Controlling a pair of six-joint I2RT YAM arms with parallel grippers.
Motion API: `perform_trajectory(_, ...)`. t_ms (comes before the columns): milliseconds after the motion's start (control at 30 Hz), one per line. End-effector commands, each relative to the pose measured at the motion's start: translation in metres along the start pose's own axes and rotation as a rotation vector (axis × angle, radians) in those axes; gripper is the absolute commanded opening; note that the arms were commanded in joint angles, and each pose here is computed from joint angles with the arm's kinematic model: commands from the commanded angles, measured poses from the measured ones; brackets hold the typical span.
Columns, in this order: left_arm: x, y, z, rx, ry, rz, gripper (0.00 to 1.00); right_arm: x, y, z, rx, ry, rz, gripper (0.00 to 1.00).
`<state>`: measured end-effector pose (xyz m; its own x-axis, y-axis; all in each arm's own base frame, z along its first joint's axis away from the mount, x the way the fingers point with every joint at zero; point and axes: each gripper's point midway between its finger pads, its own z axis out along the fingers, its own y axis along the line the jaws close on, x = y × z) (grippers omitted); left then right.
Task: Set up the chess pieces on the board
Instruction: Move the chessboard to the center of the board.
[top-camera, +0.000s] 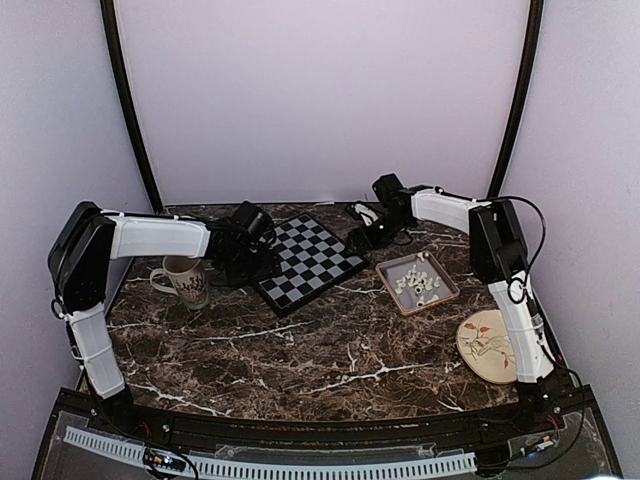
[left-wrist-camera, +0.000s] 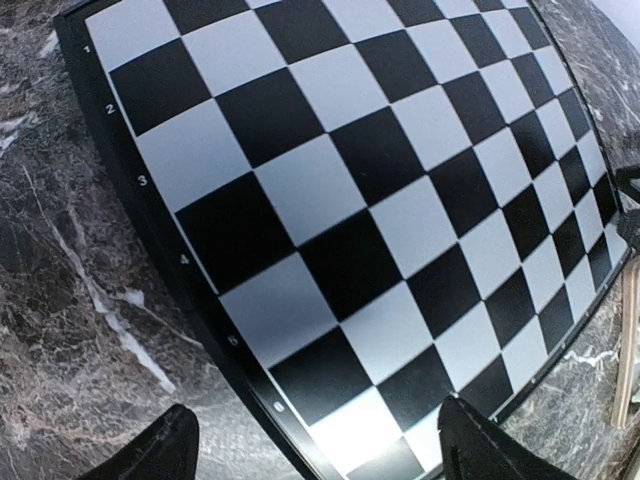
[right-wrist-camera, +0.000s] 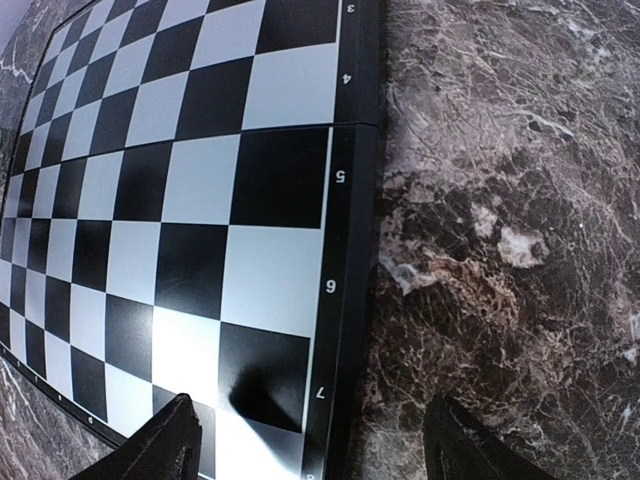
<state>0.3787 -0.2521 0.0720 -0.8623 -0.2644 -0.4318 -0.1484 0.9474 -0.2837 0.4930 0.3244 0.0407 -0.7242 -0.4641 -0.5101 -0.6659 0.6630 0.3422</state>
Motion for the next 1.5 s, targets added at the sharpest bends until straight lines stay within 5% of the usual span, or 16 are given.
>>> perform_trajectory(0,-0.005,0.005,0.003,-0.013,0.017,-0.061,0.85,0.003,0.002,0.005,0.001,0.024,0.018,0.76)
perform_trajectory(267,-0.003,0.012,0.03,-0.031,0.067,-0.069,0.83,0.022,0.015,0.013,-0.044,0.067,0.018,0.75)
perform_trajectory(467,0.0,0.009,0.038,-0.018,0.085,-0.031,0.76,0.034,0.036,0.008,-0.072,0.093,-0.02,0.64)
perform_trajectory(800,0.017,0.008,0.038,0.012,0.142,0.12,0.49,0.074,0.093,-0.004,-0.128,0.163,-0.073,0.47)
perform_trajectory(1467,0.112,-0.01,-0.03,0.069,0.22,0.277,0.28,0.171,0.195,-0.019,-0.277,0.333,-0.227,0.39)
